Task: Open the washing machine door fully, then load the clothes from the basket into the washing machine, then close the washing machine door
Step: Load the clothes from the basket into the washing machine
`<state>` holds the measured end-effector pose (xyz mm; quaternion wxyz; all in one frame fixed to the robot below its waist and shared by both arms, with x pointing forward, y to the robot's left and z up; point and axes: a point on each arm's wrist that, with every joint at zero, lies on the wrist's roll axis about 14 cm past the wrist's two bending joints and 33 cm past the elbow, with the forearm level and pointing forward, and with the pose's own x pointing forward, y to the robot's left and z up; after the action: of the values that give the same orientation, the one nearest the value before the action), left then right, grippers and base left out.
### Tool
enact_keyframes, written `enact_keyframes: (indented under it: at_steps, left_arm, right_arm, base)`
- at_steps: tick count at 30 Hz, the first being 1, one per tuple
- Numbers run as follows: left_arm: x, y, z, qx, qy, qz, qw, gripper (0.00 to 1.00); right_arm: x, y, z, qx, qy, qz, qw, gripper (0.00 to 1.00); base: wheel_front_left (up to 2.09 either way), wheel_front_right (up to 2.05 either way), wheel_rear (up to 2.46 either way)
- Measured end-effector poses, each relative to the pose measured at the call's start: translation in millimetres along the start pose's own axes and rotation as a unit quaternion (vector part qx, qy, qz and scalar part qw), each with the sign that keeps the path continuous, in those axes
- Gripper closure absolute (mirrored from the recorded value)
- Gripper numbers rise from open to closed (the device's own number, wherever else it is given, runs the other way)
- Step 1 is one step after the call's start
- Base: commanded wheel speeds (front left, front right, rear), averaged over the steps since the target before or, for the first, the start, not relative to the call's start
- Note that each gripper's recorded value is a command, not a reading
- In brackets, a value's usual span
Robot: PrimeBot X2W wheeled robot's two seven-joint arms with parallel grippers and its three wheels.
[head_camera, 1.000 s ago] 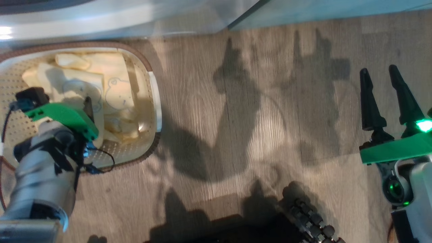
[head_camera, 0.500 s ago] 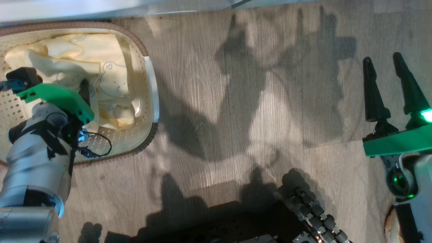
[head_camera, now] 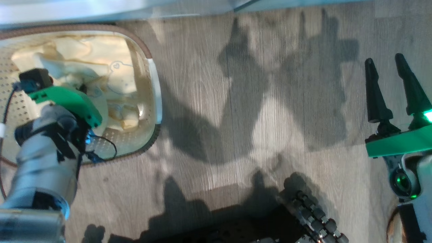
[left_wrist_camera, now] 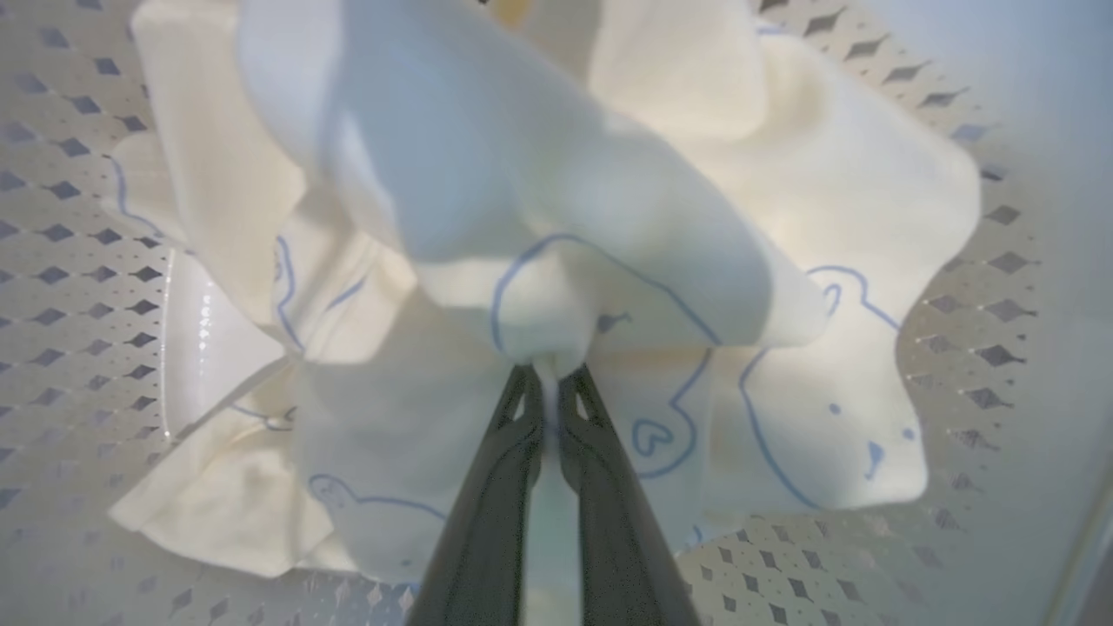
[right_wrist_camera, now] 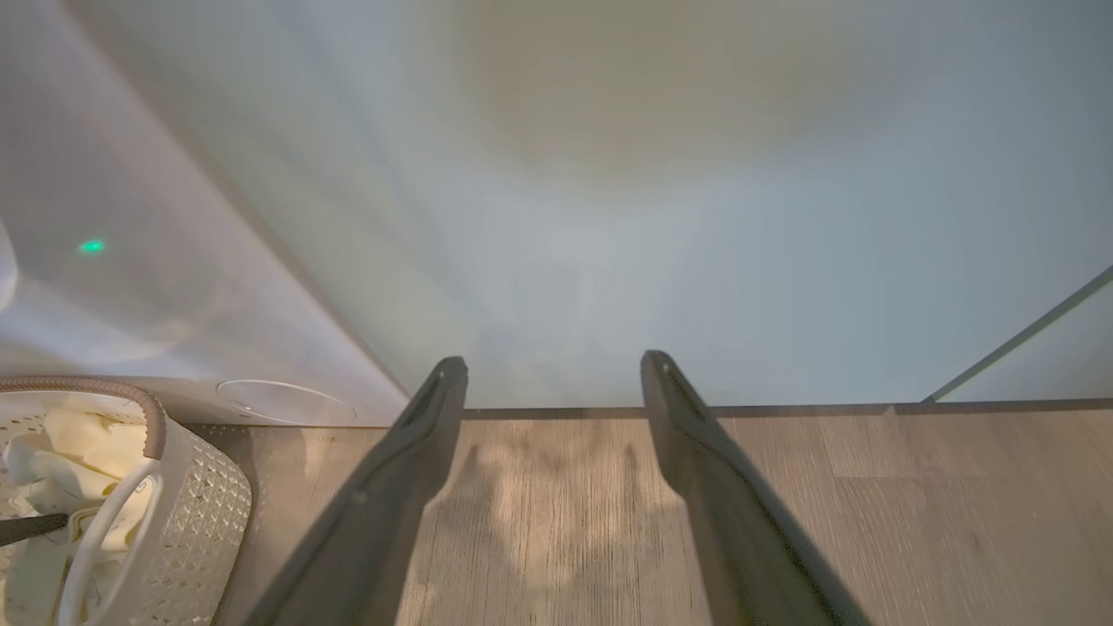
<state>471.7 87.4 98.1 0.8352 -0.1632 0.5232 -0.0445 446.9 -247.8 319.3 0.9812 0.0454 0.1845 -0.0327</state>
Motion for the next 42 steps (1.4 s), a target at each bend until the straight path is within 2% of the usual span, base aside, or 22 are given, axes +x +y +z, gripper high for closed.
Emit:
enact_keyframes:
  at_steps: [7,12,25,42]
  left_arm:
    - [-33,-17,8,0.003,-0.045,-0.015,0.999,1.0]
    - [-66,-30,21,0.008,-0.087,-0.031,0.996,1.0]
    - [-152,-49,57,0.004,-0.195,-0.071,0.978,1.0]
    - [-277,-54,101,0.044,-0.361,-0.106,0.925,1.0]
  right_arm:
    - [-8,8,27,0.007,-0.031,0.009,0.999,0.0]
    - [-28,12,41,0.016,-0.047,0.011,0.999,0.0]
    - [-76,23,69,0.039,-0.086,0.022,0.995,0.0]
    - [-130,37,86,0.057,-0.13,0.042,0.989,0.0]
  base:
    - [0.0,0.0,0.0]
    - [0.0,0.0,0.0]
    - [0.0,0.0,0.0]
    - [0.0,0.0,0.0]
